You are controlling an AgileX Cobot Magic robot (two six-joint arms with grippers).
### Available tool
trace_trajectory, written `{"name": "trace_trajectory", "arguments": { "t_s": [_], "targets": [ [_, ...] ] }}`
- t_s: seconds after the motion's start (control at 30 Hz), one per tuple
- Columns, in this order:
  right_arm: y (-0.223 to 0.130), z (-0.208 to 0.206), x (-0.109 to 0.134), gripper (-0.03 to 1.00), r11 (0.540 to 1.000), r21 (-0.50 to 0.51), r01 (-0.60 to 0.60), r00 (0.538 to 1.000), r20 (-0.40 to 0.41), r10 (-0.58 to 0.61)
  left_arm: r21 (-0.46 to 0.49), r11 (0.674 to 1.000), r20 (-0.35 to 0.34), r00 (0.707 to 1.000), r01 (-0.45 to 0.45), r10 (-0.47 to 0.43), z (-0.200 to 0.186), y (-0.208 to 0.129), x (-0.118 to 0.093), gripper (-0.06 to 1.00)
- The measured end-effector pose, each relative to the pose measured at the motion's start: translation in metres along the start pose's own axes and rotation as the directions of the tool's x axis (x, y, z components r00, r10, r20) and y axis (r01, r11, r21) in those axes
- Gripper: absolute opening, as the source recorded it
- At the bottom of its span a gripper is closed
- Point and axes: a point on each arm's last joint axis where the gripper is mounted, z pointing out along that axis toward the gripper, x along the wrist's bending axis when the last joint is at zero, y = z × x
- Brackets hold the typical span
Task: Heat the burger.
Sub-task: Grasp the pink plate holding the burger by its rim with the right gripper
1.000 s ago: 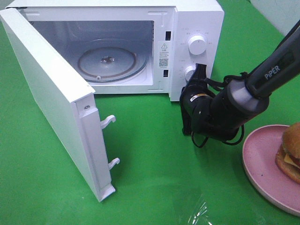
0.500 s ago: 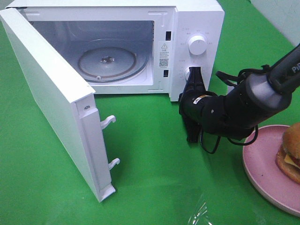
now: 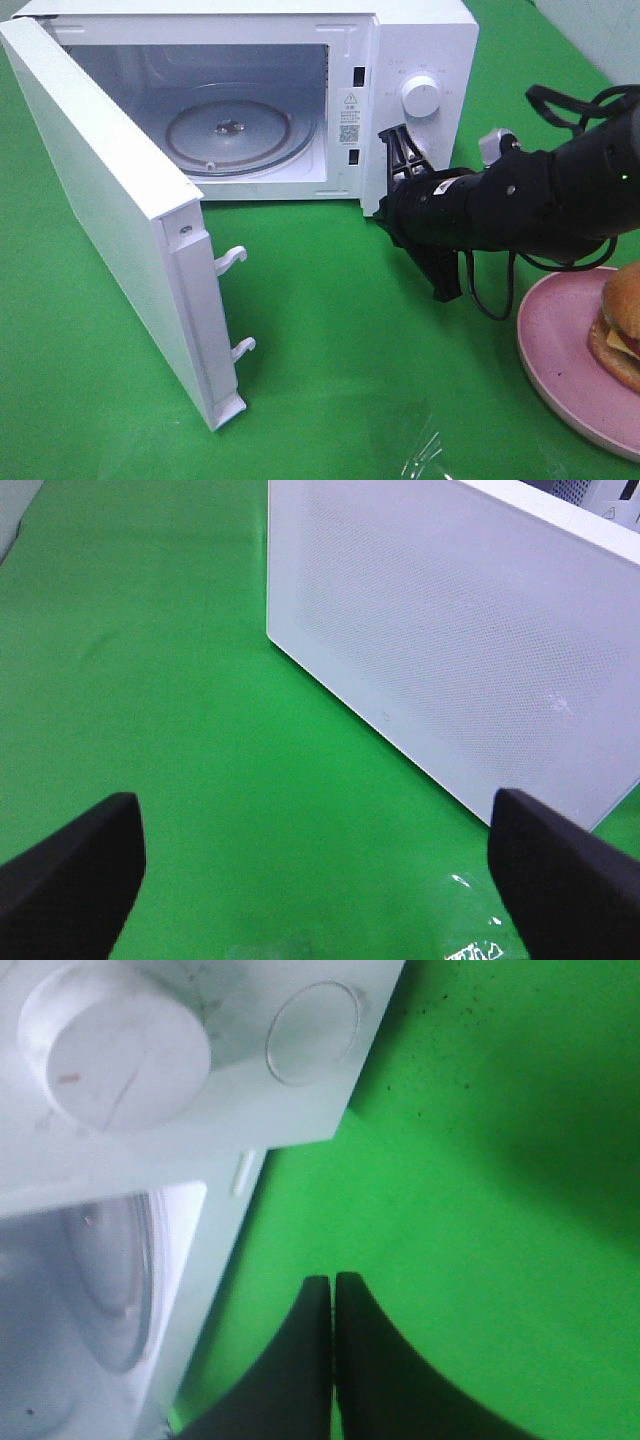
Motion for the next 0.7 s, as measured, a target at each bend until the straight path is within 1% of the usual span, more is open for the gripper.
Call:
{"name": "trace_trajectory", "arguments": {
  "t_s": [0.03, 0.07, 0.1, 0.13, 0.17, 0.2, 0.23, 0.27, 0.3, 0.33, 0.37, 0.4, 0.43, 0.47, 0.5, 0.53, 0.57, 0.6, 0.63, 0.67, 0.7],
  "targets": [
    [0.000, 0.000, 0.000, 0.01, 1.000, 0.000, 0.000, 1.000, 0.000, 0.000, 0.000, 1.000, 0.000, 1.000, 0.000, 0.000, 0.000, 0.000, 0.000, 0.85],
    [-0.002, -0.006, 0.003, 0.01, 0.997, 0.038, 0.072, 0.997, 0.016, -0.073, 0.000, 1.000, 0.000, 1.000, 0.000, 0.000, 0.000, 0.000, 0.000, 0.85],
    [-0.003, -0.010, 0.004, 0.01, 0.992, 0.059, 0.113, 0.993, 0.019, -0.114, 0.000, 1.000, 0.000, 1.000, 0.000, 0.000, 0.000, 0.000, 0.000, 0.85],
    [-0.003, -0.010, 0.004, 0.01, 0.992, 0.059, 0.113, 0.993, 0.019, -0.114, 0.000, 1.000, 0.000, 1.000, 0.000, 0.000, 0.000, 0.000, 0.000, 0.85],
    [-0.005, -0.015, 0.007, 0.01, 0.978, 0.098, 0.186, 0.982, 0.024, -0.189, 0.000, 1.000, 0.000, 1.000, 0.000, 0.000, 0.000, 0.000, 0.000, 0.85],
    [-0.005, -0.015, 0.007, 0.01, 0.978, 0.098, 0.186, 0.982, 0.024, -0.189, 0.000, 1.000, 0.000, 1.000, 0.000, 0.000, 0.000, 0.000, 0.000, 0.85],
    [-0.006, -0.022, 0.010, 0.01, 0.956, 0.131, 0.264, 0.963, 0.016, -0.268, 0.000, 1.000, 0.000, 1.000, 0.000, 0.000, 0.000, 0.000, 0.000, 0.85],
    [-0.006, -0.022, 0.010, 0.01, 0.956, 0.131, 0.264, 0.963, 0.016, -0.268, 0.000, 1.000, 0.000, 1.000, 0.000, 0.000, 0.000, 0.000, 0.000, 0.85],
    [-0.007, -0.025, 0.011, 0.01, 0.942, 0.146, 0.302, 0.952, 0.009, -0.306, 0.000, 1.000, 0.000, 1.000, 0.000, 0.000, 0.000, 0.000, 0.000, 0.85],
    [-0.008, -0.031, 0.013, 0.02, 0.907, 0.181, 0.380, 0.922, 0.002, -0.387, 0.000, 1.000, 0.000, 1.000, 0.000, 0.000, 0.000, 0.000, 0.000, 0.85],
    [-0.008, -0.031, 0.013, 0.02, 0.907, 0.181, 0.380, 0.922, 0.002, -0.387, 0.000, 1.000, 0.000, 1.000, 0.000, 0.000, 0.000, 0.000, 0.000, 0.85],
    [-0.009, -0.037, 0.013, 0.02, 0.868, 0.215, 0.448, 0.889, 0.001, -0.459, 0.000, 1.000, 0.000, 1.000, 0.000, 0.000, 0.000, 0.000, 0.000, 0.85],
    [-0.009, -0.037, 0.013, 0.02, 0.868, 0.215, 0.448, 0.889, 0.001, -0.459, 0.000, 1.000, 0.000, 1.000, 0.000, 0.000, 0.000, 0.000, 0.000, 0.85],
    [-0.010, -0.043, 0.013, 0.02, 0.821, 0.244, 0.516, 0.846, 0.000, -0.533, 0.000, 1.000, 0.000, 1.000, 0.000, 0.000, 0.000, 0.000, 0.000, 0.85],
    [-0.010, -0.043, 0.013, 0.02, 0.821, 0.244, 0.516, 0.846, 0.000, -0.533, 0.000, 1.000, 0.000, 1.000, 0.000, 0.000, 0.000, 0.000, 0.000, 0.85],
    [-0.009, -0.049, 0.013, 0.03, 0.770, 0.272, 0.577, 0.800, 0.002, -0.601, 0.000, 1.000, 0.000, 1.000, 0.000, 0.000, 0.000, 0.000, 0.000, 0.85],
    [-0.009, -0.053, 0.012, 0.03, 0.740, 0.289, 0.607, 0.772, 0.007, -0.636, 0.000, 1.000, 0.000, 1.000, 0.000, 0.000, 0.000, 0.000, 0.000, 0.85],
    [-0.009, -0.053, 0.012, 0.03, 0.740, 0.289, 0.607, 0.772, 0.007, -0.636, 0.000, 1.000, 0.000, 1.000, 0.000, 0.000, 0.000, 0.000, 0.000, 0.85],
    [-0.007, -0.059, 0.011, 0.03, 0.685, 0.313, 0.658, 0.718, 0.016, -0.696, 0.000, 1.000, 0.000, 1.000, 0.000, 0.000, 0.000, 0.000, 0.000, 0.85],
    [-0.007, -0.059, 0.011, 0.03, 0.685, 0.313, 0.658, 0.718, 0.016, -0.696, 0.000, 1.000, 0.000, 1.000, 0.000, 0.000, 0.000, 0.000, 0.000, 0.85],
    [-0.005, -0.066, 0.009, 0.04, 0.638, 0.342, 0.690, 0.669, 0.035, -0.742, 0.000, 1.000, 0.000, 1.000, 0.000, 0.000, 0.000, 0.000, 0.000, 0.85]
  ]
}}
